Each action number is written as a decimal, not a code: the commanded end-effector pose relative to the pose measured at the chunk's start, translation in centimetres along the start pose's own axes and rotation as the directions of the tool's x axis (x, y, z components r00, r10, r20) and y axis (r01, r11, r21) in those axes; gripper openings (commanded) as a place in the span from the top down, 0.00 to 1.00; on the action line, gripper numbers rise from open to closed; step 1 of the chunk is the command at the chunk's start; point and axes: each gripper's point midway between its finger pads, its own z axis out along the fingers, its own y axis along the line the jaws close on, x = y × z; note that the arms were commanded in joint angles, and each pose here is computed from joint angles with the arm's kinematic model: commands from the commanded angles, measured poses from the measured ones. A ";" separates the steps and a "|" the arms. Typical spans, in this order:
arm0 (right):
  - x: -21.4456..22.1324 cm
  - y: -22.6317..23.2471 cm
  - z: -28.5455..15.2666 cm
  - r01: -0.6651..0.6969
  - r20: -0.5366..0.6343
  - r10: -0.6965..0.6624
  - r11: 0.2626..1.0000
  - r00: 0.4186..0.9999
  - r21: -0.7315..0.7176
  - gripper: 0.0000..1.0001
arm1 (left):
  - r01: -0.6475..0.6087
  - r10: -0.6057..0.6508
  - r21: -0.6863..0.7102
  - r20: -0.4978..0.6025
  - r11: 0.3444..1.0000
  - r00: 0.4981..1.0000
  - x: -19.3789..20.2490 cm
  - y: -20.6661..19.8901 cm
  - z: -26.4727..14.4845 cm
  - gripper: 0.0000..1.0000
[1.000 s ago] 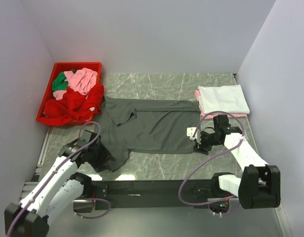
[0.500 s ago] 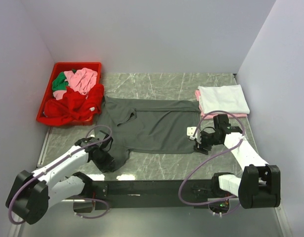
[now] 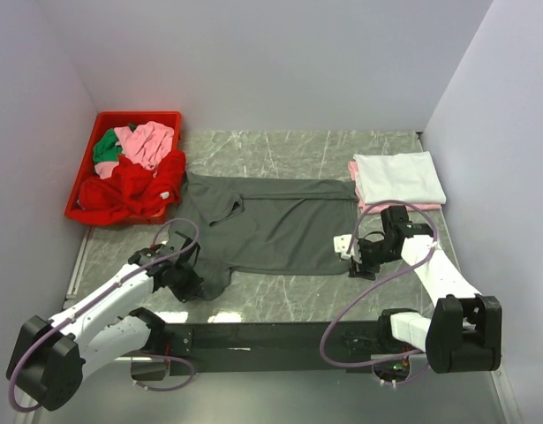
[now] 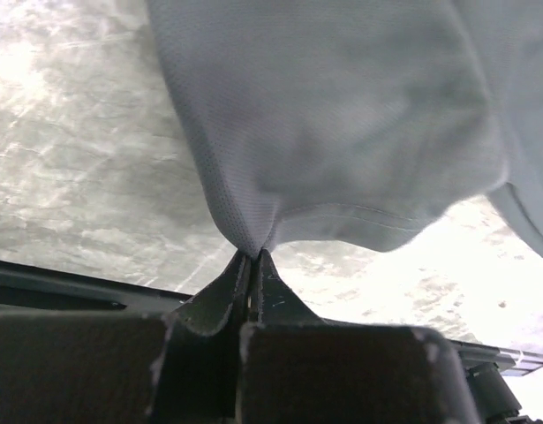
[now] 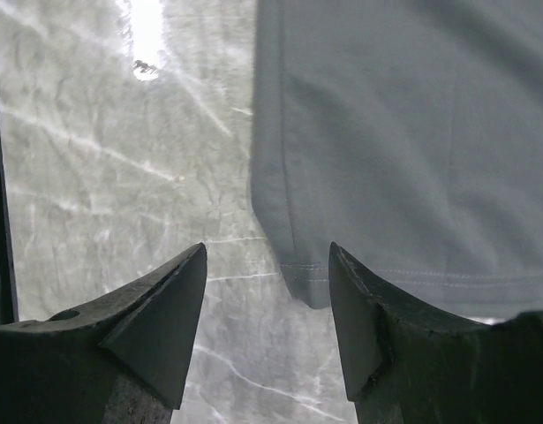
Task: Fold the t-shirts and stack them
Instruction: Fold the tshirt
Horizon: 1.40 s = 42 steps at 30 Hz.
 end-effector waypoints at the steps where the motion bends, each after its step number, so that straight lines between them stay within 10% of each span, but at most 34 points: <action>1: -0.5 0.2 -0.6 0.122 0.003 -0.122 0.991 0.992 -0.048 0.36 | -0.038 0.037 0.048 0.020 0.998 0.999 -0.5 -1.6 -1.3 1.00; 22: 4.1 -2.2 1.1 0.013 -0.145 -0.018 0.999 0.989 -0.034 0.49 | -0.096 0.086 0.080 0.126 0.992 0.988 -2.7 -3.1 -4.5 1.00; 33: 3.9 -1.4 0.9 -0.036 -0.145 0.031 0.999 0.989 -0.037 1.00 | -0.101 0.078 0.122 0.184 0.987 0.980 -4.4 -4.4 -7.6 1.00; 42: 0.7 -3.3 -1.2 -0.080 -0.067 0.083 0.996 0.994 0.048 1.00 | -0.106 0.070 0.149 0.232 0.983 0.970 -6.2 -5.4 -9.7 1.00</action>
